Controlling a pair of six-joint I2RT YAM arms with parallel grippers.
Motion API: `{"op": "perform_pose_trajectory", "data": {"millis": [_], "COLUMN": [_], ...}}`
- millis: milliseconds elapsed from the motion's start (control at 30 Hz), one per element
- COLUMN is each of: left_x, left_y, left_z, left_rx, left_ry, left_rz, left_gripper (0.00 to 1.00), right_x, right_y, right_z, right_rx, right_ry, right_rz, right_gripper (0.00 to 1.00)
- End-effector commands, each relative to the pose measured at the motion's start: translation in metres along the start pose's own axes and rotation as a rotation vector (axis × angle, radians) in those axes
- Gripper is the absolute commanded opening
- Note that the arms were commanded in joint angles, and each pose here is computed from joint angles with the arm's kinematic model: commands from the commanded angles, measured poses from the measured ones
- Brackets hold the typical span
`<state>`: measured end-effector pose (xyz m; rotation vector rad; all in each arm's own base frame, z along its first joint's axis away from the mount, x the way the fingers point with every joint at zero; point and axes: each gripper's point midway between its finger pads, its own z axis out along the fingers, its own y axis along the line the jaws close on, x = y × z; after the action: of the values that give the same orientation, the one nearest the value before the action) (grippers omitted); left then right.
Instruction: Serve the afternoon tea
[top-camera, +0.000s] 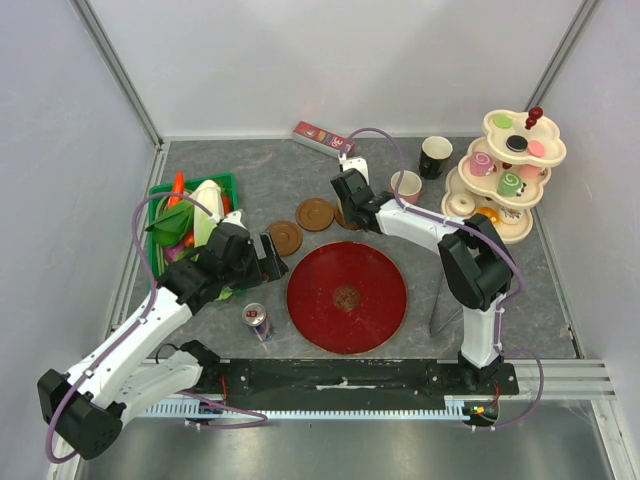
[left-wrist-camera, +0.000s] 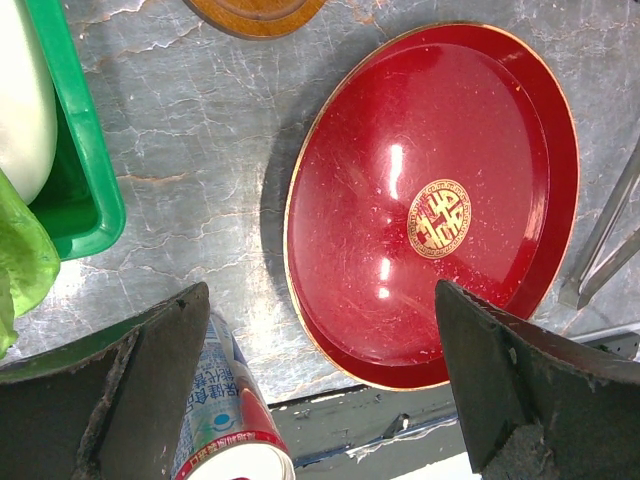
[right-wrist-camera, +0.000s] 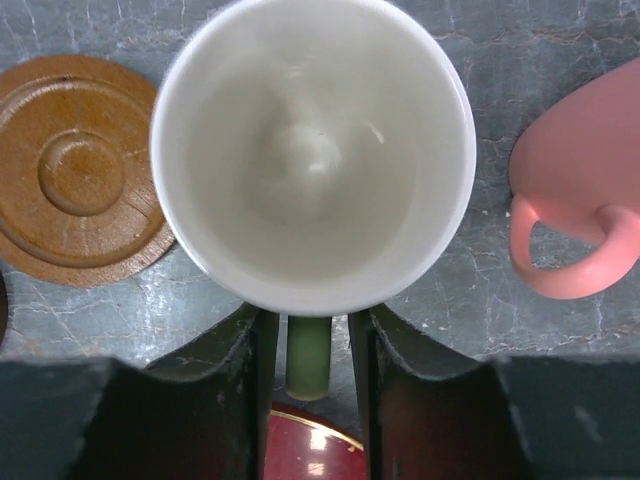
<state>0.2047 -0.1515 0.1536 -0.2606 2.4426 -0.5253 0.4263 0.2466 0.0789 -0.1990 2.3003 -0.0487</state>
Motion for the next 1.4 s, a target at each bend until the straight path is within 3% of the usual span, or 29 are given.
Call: {"op": "perform_pose_trajectory", "data": {"millis": [0, 133, 333, 600, 733, 900, 1367], "left_x": [-0.012, -0.012, -0.013, -0.011, -0.013, -0.011, -0.011], "left_y": [-0.004, -0.004, -0.007, -0.013, -0.018, -0.017, -0.017], "left_z": [-0.003, -0.002, -0.002, -0.001, 0.000, 0.002, 0.010], "left_rx": [-0.002, -0.001, 0.010, 0.040, 0.061, 0.061, 0.050], "left_ry": [-0.032, -0.029, -0.032, -0.021, -0.018, -0.010, -0.004], "left_rz": [0.004, 0.006, 0.007, 0.007, 0.013, 0.032, 0.043], "left_gripper": [0.99, 0.99, 0.99, 0.99, 0.99, 0.99, 0.99], "right_x": [-0.042, -0.045, -0.062, -0.063, -0.051, -0.050, -0.061], "right_y": [-0.005, -0.001, -0.017, -0.073, -0.102, -0.129, -0.137], "right_z": [-0.008, -0.016, -0.043, -0.070, -0.063, -0.037, -0.002], "right_rx": [0.042, 0.014, 0.047, 0.157, 0.260, 0.240, 0.229], "right_ry": [-0.109, -0.098, -0.140, -0.134, -0.111, -0.034, -0.029], "right_rz": [0.083, 0.093, 0.151, 0.282, 0.390, 0.478, 0.428], "right_gripper": [0.50, 0.76, 0.98, 0.98, 0.98, 0.98, 0.98]}}
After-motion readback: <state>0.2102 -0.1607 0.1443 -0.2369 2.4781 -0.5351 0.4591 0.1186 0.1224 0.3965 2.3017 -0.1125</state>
